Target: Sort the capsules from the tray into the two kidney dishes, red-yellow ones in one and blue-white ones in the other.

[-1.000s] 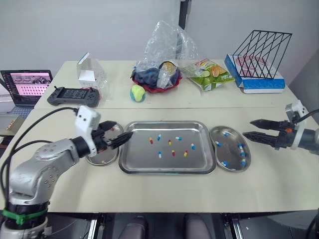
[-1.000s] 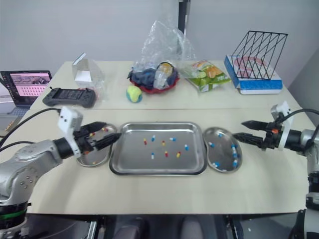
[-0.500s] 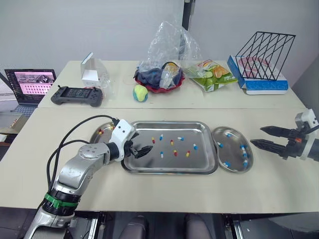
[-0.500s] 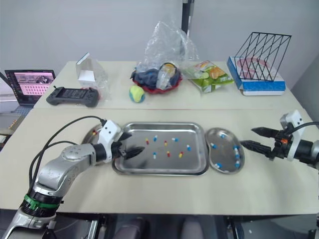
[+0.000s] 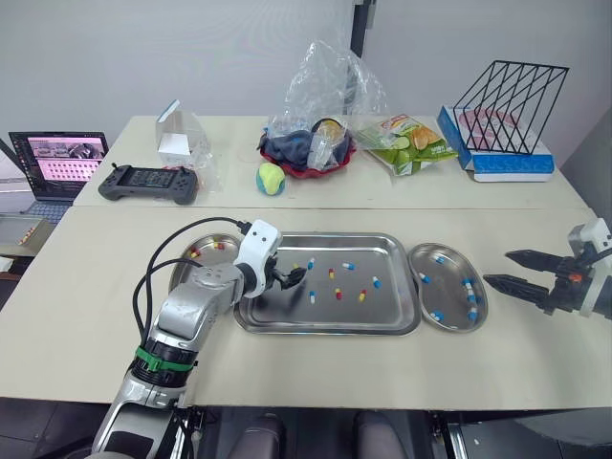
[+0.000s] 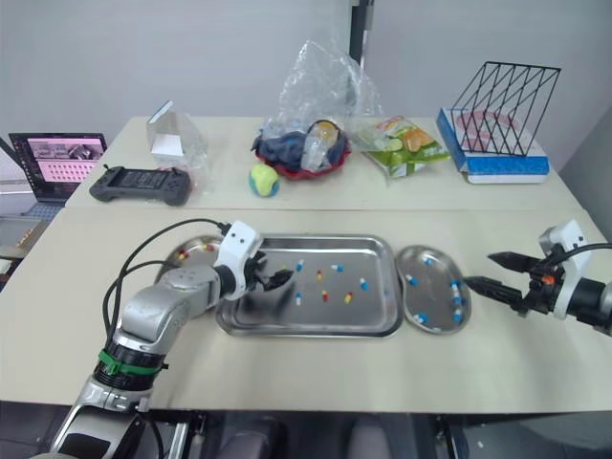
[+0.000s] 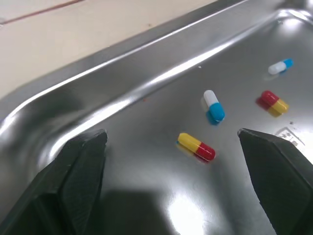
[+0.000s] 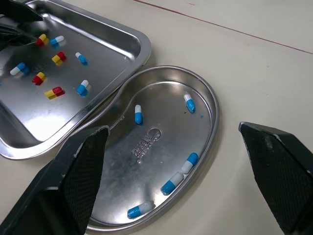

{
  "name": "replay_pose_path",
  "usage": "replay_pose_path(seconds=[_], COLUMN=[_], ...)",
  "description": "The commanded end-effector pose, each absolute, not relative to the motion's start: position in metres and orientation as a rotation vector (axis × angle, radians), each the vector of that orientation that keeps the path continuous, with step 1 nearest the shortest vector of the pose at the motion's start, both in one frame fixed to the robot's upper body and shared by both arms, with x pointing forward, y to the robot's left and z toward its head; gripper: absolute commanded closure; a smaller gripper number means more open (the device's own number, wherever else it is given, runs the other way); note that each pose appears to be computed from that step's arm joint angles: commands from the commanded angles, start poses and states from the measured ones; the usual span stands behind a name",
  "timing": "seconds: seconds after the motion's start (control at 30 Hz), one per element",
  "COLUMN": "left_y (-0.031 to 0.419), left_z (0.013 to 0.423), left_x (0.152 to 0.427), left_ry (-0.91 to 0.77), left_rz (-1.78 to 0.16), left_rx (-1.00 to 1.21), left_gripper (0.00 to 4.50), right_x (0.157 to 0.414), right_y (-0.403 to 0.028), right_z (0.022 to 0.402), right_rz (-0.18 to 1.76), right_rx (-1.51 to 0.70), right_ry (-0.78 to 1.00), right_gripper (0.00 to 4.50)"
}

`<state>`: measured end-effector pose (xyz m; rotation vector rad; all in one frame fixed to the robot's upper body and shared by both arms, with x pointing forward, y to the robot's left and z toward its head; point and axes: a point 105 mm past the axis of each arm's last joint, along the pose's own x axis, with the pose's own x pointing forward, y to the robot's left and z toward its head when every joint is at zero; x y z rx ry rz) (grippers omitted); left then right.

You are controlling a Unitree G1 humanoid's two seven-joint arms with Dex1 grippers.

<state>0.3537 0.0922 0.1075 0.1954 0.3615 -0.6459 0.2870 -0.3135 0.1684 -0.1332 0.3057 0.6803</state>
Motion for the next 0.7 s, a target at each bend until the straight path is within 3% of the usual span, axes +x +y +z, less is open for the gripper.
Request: replay_pose_path(seconds=[0.03,0.3,0.4,0.7], left_y=[0.079,0.09,0.09,0.092], left_z=[0.109,0.107,0.096,0.1], left_x=[0.351,0.356,0.353,0.357], left_ry=[0.346,0.371,0.421,0.395], left_rz=[-0.644,-0.549,-0.564,-0.549], left_rx=[0.214,0.229,0.235,0.236], left_gripper=[0.0,0.0,0.79,3.79], right_x=[0.289,0.294,0.296,0.296], right_y=[-0.31,-0.304,-0.306,-0.309], right_z=[0.187,0.191,0.191,0.19], right_rz=[0.692,0.709,0.713,0.702], right_rx=[-0.169,-0.174,-0.189,-0.2], right_ry=[0.264,0.264,0.28,0.288], right_gripper=[0.02,0.02,0.0,0.0])
